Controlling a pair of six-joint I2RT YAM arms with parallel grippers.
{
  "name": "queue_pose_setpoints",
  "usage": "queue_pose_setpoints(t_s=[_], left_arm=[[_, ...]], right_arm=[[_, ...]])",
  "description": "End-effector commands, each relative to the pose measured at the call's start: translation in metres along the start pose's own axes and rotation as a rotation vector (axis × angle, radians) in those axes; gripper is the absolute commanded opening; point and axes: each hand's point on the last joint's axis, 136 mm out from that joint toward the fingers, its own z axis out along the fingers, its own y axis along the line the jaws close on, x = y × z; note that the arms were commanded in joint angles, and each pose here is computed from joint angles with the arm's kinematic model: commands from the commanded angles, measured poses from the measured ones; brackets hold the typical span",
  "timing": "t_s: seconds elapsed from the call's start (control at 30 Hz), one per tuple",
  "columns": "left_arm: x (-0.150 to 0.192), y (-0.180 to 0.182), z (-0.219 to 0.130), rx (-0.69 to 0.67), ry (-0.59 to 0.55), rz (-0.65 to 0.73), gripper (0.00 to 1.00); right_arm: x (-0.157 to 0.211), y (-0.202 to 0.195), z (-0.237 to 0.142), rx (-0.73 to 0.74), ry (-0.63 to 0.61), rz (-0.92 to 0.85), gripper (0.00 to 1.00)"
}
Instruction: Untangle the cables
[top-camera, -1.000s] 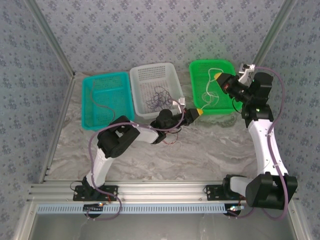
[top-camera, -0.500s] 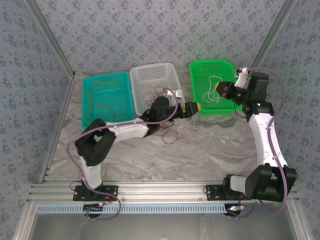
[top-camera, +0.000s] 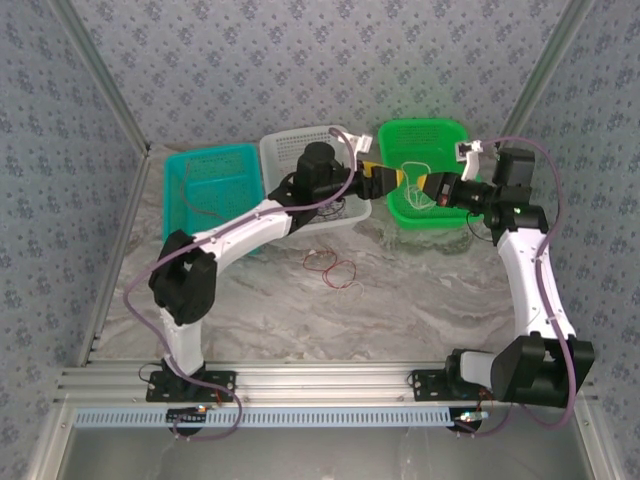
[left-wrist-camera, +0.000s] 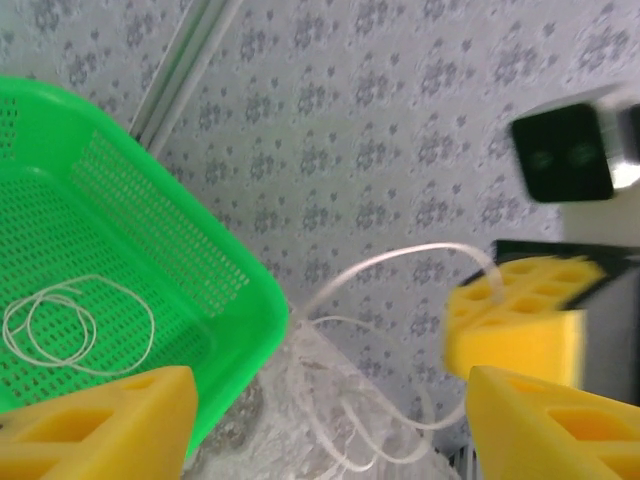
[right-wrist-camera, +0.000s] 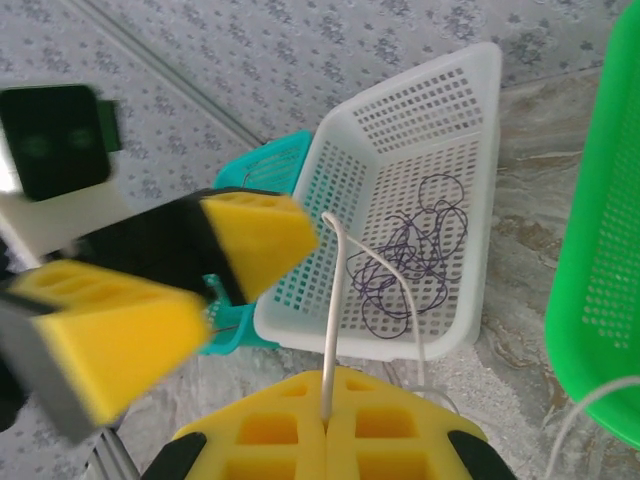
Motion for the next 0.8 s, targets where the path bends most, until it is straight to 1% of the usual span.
queue_pose_setpoints(t_s=[0.0,0.03,0.2,0.33,0.47,0.67,0.77], left_arm=[[0.013,0.001,0.010,0.037,0.080,0.026,0.68],[0.014,0.000,0.013,0.040,0.088,0.028,0.66],[0.020,0.004,0.021,0.038,0.119,0.037,0.64],[0.015,0.006,0.027,0.039,0.095,0.035,0.61],[0.010,0.002,0.031,0.072,0.075,0.025,0.62],[0.012,0.003,0.020,0.067,0.059,0.012,0.62],[0.009,0.006,0.012,0.061,0.029,0.004,0.64]], right_arm=[[0.002,0.018,-0.008,-0.041,0.010,-0.047,0.00],[0.002,0.020,-0.009,-0.044,0.007,-0.049,0.00],[0.002,0.031,-0.009,-0.093,0.010,-0.054,0.00],[0.008,0.032,-0.010,-0.096,0.030,-0.056,0.00],[0.014,0.027,-0.011,-0.070,0.046,-0.049,0.00],[0.012,0.019,-0.013,-0.029,0.036,-0.038,0.00],[0.009,0.021,-0.014,-0.046,0.025,-0.035,0.00]])
